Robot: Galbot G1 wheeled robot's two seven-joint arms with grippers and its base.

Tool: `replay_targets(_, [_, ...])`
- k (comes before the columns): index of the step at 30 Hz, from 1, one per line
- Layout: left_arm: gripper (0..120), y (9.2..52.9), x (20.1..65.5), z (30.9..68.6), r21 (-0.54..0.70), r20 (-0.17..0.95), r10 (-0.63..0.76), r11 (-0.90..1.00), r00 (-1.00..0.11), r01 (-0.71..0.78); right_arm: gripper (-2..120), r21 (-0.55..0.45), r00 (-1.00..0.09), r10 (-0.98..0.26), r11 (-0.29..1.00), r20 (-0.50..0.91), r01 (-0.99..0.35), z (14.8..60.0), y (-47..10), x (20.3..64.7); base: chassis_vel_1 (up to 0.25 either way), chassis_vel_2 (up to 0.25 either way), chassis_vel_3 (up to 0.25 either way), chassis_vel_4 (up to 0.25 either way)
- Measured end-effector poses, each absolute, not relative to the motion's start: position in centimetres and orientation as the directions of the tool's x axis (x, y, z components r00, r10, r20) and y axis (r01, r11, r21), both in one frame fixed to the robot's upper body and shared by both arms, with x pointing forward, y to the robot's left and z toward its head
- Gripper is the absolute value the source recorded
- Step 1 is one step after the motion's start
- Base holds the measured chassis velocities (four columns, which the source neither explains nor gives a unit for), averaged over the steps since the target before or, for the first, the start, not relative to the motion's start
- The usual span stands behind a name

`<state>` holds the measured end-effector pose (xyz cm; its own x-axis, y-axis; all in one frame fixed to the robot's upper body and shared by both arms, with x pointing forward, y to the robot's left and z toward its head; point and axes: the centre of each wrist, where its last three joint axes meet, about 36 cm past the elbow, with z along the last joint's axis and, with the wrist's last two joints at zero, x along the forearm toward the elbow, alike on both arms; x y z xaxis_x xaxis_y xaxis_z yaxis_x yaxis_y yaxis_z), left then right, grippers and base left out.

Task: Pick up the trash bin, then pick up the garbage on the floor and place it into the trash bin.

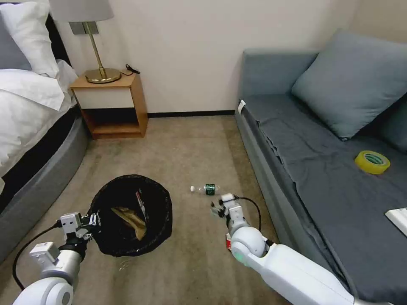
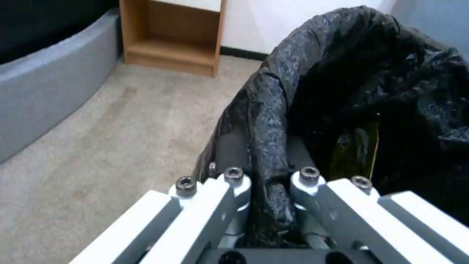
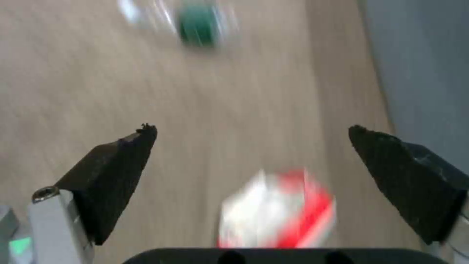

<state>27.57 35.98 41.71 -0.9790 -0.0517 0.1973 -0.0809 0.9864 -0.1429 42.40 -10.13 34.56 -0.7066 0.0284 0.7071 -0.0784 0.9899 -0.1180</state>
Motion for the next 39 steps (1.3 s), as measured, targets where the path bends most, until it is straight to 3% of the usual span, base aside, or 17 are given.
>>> replay_targets(3, [4, 35.9, 28.1, 41.9, -0.144, 0.185, -0.045, 0.987, -0.982, -0.073, 100, -0.053, -0.573, 0.051, 0.998, 0.818, 0.013, 34.3, -8.2, 44.4, 0.0, 0.0, 0.0, 0.0])
replay_targets(7, [4, 35.7, 28.3, 41.8, -0.147, 0.185, -0.034, 0.987, -0.982, -0.062, 100, -0.017, -0.483, 0.058, 0.996, 0.874, 0.089, 33.9, -6.9, 46.8, 0.0, 0.0, 0.0, 0.0])
replay_targets(14, [4, 36.1, 28.8, 41.6, -0.146, 0.187, -0.035, 0.987, -0.982, -0.063, 100, -0.067, -0.377, 0.148, 0.973, 0.914, 0.219, 31.7, -8.7, 51.8, 0.0, 0.0, 0.0, 0.0])
replay_targets(31, [4, 36.7, 29.3, 41.3, -0.14, 0.197, -0.045, 0.987, -0.979, -0.074, 99, -0.121, -0.354, 0.228, 0.946, 0.907, 0.3, 26.5, -12.3, 53.5, 0.0, 0.0, 0.0, 0.0])
replay_targets(39, [4, 36.6, 29.3, 41.0, -0.141, 0.204, -0.046, 0.987, -0.978, -0.075, 70, -0.107, -0.358, 0.212, 0.951, 0.909, 0.29, 25.9, -12.7, 53.0, 0.0, 0.0, 0.0, 0.0])
